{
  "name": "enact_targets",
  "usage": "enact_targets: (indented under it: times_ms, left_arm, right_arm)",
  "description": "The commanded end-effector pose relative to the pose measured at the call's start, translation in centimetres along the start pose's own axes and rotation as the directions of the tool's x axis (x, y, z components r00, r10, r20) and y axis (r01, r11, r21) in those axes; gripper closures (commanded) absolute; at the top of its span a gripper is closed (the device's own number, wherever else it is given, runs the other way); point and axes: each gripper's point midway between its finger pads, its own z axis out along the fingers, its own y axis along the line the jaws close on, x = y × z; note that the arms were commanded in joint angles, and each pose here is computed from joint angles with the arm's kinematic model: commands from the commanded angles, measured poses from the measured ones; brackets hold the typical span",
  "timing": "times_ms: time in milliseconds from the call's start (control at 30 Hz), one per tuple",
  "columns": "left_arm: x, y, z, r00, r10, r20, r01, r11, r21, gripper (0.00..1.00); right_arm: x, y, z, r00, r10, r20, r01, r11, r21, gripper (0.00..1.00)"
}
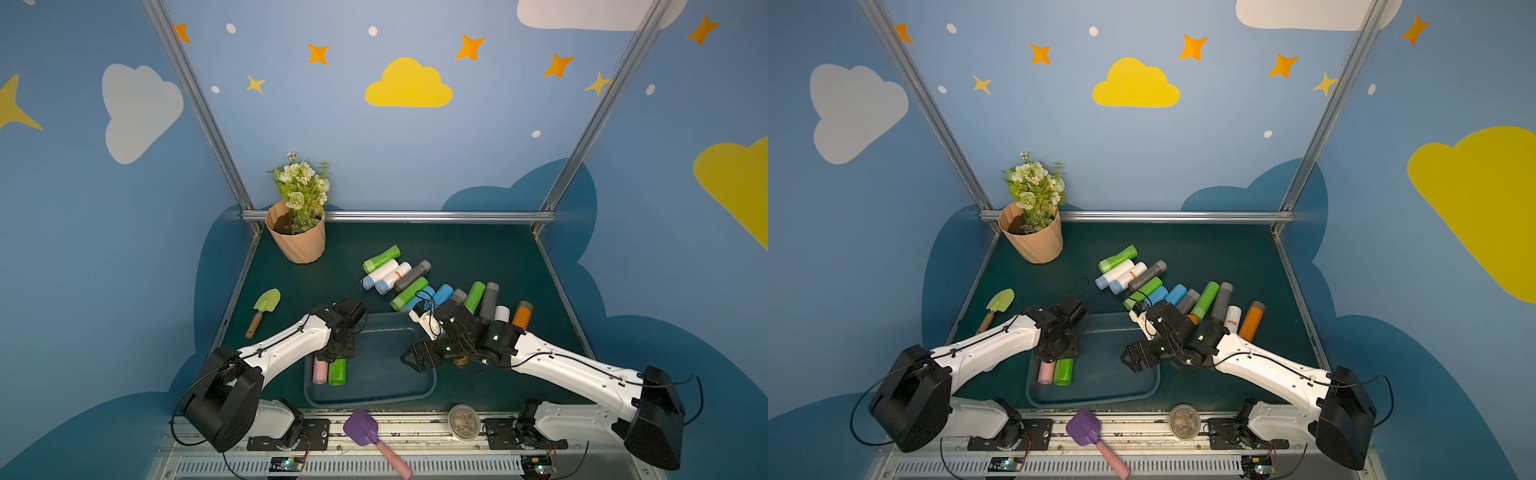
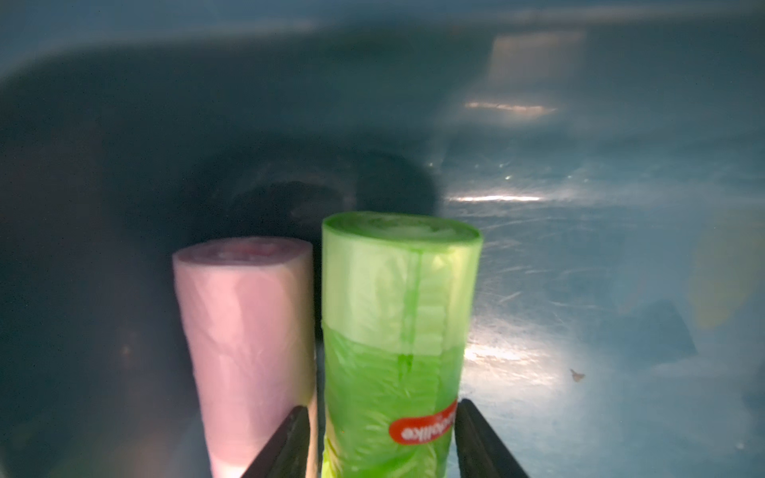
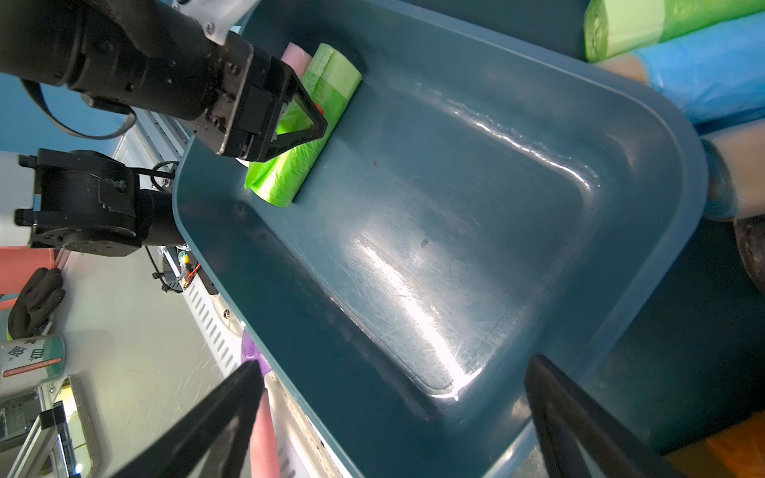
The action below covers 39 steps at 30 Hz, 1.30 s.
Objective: Put the roll of trash bags into the storage box
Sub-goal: Place the roll of trash bags in the storage box, then pick up the roll of trash bags from the center of the board.
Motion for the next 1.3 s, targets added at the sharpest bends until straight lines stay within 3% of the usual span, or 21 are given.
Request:
enact_targets:
  times_ms: [0,567,800,1100,1267]
  left_arm:
    - [-0.4,0.1,-1.4,1.000,0.011,0.022,-0.011,1.000,0.006,0.44]
    - [-4.2,-1.7,-6.8,0.983,0.069,0.170,-0.085,0.993,0.087,0.42]
    - [-9.2,-4.6,-8.6,0.944,0.188,0.272,-0.217,0.973,0.080,0.40]
    - [-16.3,-8.2,-8.2,0.913,0.261,0.313,-0.324,0.931,0.169,0.40]
    - [-20.6,-9.5,-7.4,0.892,0.303,0.336,-0.372,0.914,0.161,0.40]
  right_arm:
    - [-0.4,0.3,-0.3,1.000,-0.013,0.012,0.013,1.000,0.002,0.03]
    - [-2.7,-2.0,-2.6,0.993,0.066,0.097,-0.071,0.997,0.044,0.03]
    - [-3.4,-4.2,-3.1,0.984,0.139,0.114,-0.147,0.988,0.058,0.03]
    - [-3.9,-6.0,-3.3,0.981,0.155,0.114,-0.164,0.983,0.079,0.03]
    - [-4.1,-6.7,-2.8,0.982,0.154,0.109,-0.163,0.984,0.072,0.03]
